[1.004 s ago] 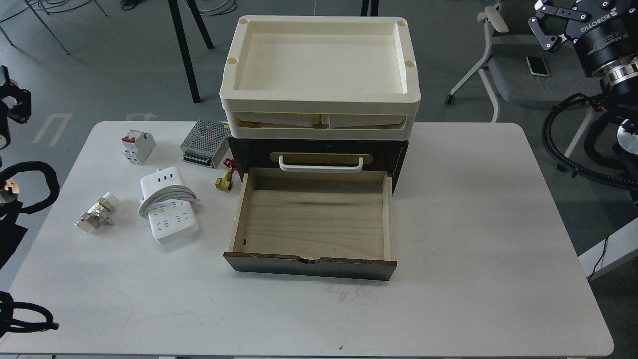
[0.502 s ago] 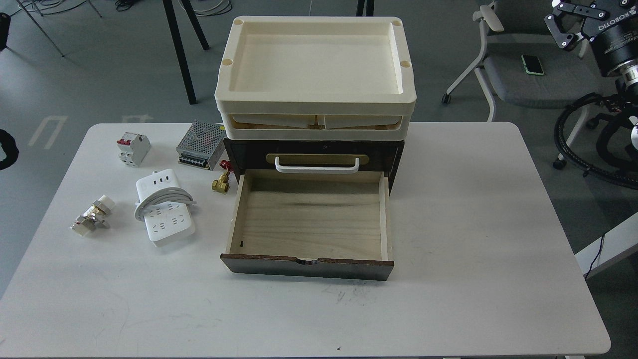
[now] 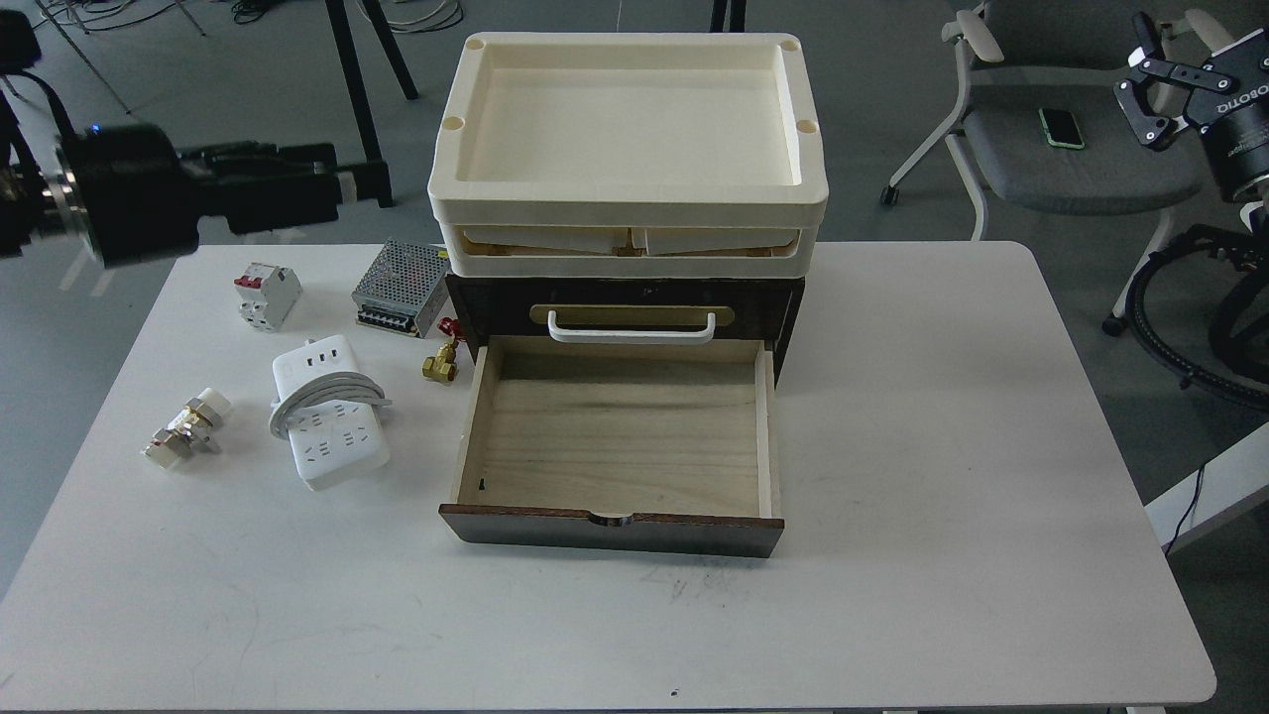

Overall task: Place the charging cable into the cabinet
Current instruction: 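Move the left gripper down to the white charging cable beside the power strip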

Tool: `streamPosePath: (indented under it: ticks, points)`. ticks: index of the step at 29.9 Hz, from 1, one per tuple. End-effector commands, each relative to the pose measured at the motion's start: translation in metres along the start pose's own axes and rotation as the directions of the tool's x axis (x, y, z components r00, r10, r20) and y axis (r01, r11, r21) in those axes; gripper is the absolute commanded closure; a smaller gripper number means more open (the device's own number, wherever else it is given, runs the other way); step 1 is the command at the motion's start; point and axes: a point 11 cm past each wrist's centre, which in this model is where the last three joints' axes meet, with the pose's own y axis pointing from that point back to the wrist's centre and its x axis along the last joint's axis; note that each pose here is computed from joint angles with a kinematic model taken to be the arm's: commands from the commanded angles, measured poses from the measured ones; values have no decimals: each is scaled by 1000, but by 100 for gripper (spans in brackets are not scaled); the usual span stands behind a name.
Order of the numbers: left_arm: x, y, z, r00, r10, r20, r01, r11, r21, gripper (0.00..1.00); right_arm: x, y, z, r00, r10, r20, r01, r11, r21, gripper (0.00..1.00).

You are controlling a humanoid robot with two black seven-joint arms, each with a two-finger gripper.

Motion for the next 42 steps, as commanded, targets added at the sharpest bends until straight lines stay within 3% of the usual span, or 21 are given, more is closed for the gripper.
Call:
streamPosePath:
  ticks: [1, 3, 19, 27, 39, 42]
  points:
    - [-78, -6, -32, 897, -370, 243, 321, 922, 218, 0, 5, 6, 1, 1000, 13, -1, -13, 1000, -6, 0]
    - [-96, -8, -42, 872, -428, 237, 371, 895, 248, 0, 7, 9, 3, 1000, 18, 1, -18, 1000, -11, 0]
    - [-123, -37, -103, 891, -451, 56, 405, 844, 352, 2, 17, 20, 4, 999, 44, -9, -44, 999, -24, 0]
    - [-138, -41, -114, 877, -481, 9, 443, 815, 374, 15, 22, 26, 8, 998, 57, -9, -58, 998, -34, 0]
    - [-138, -57, -116, 918, -392, 58, 347, 868, 356, 17, 27, 32, 9, 997, 74, -12, -74, 997, -37, 0]
    - [-141, -55, -118, 916, -399, 51, 355, 862, 363, 26, 27, 32, 9, 997, 73, -11, -74, 997, -38, 0]
